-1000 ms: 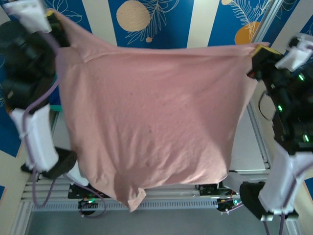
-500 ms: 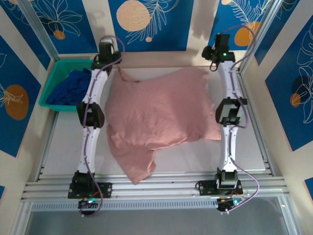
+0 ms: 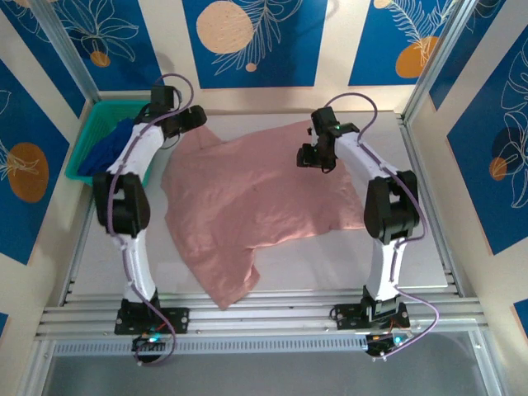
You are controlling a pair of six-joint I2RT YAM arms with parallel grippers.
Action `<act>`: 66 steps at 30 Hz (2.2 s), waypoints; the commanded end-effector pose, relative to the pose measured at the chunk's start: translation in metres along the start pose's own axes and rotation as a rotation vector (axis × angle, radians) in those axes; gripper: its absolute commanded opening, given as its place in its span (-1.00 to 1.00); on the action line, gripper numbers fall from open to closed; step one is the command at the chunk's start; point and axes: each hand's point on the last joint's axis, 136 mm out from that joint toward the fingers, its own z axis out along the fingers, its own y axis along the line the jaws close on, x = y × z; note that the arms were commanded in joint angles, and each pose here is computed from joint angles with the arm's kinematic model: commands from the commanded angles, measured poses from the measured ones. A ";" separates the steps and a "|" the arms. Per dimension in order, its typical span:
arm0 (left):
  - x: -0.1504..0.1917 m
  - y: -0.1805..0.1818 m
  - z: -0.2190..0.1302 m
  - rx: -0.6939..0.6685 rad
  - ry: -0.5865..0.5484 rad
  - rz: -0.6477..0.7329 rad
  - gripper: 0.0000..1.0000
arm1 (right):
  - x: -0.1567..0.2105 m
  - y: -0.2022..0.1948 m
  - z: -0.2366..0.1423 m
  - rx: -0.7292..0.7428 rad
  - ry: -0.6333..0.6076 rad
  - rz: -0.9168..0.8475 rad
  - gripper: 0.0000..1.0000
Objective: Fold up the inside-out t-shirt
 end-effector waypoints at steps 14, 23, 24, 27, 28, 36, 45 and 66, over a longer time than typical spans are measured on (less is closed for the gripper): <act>0.136 0.067 0.021 -0.118 0.288 0.024 0.68 | 0.041 -0.065 0.043 -0.099 0.093 0.214 0.02; 0.151 0.087 0.063 -0.168 0.392 0.047 0.69 | 0.053 -0.106 0.057 -0.028 0.183 0.306 0.00; 0.152 0.087 0.066 -0.165 0.400 0.050 0.69 | 0.053 -0.111 0.059 -0.015 0.190 0.311 -0.01; 0.153 0.088 0.075 -0.160 0.417 0.060 0.69 | 0.054 -0.121 0.061 0.008 0.207 0.332 -0.01; 0.153 0.087 0.077 -0.157 0.425 0.059 0.69 | 0.053 -0.123 0.062 0.009 0.208 0.339 -0.02; 0.141 0.078 0.099 -0.123 0.463 0.073 0.70 | 0.044 -0.129 0.067 0.012 0.208 0.381 -0.03; 0.105 0.063 0.125 -0.085 0.455 0.116 0.71 | 0.035 -0.109 0.063 -0.022 0.185 0.395 -0.03; 0.094 -0.043 -0.056 0.182 0.150 0.033 0.75 | 0.147 -0.142 -0.037 0.074 0.105 0.622 0.01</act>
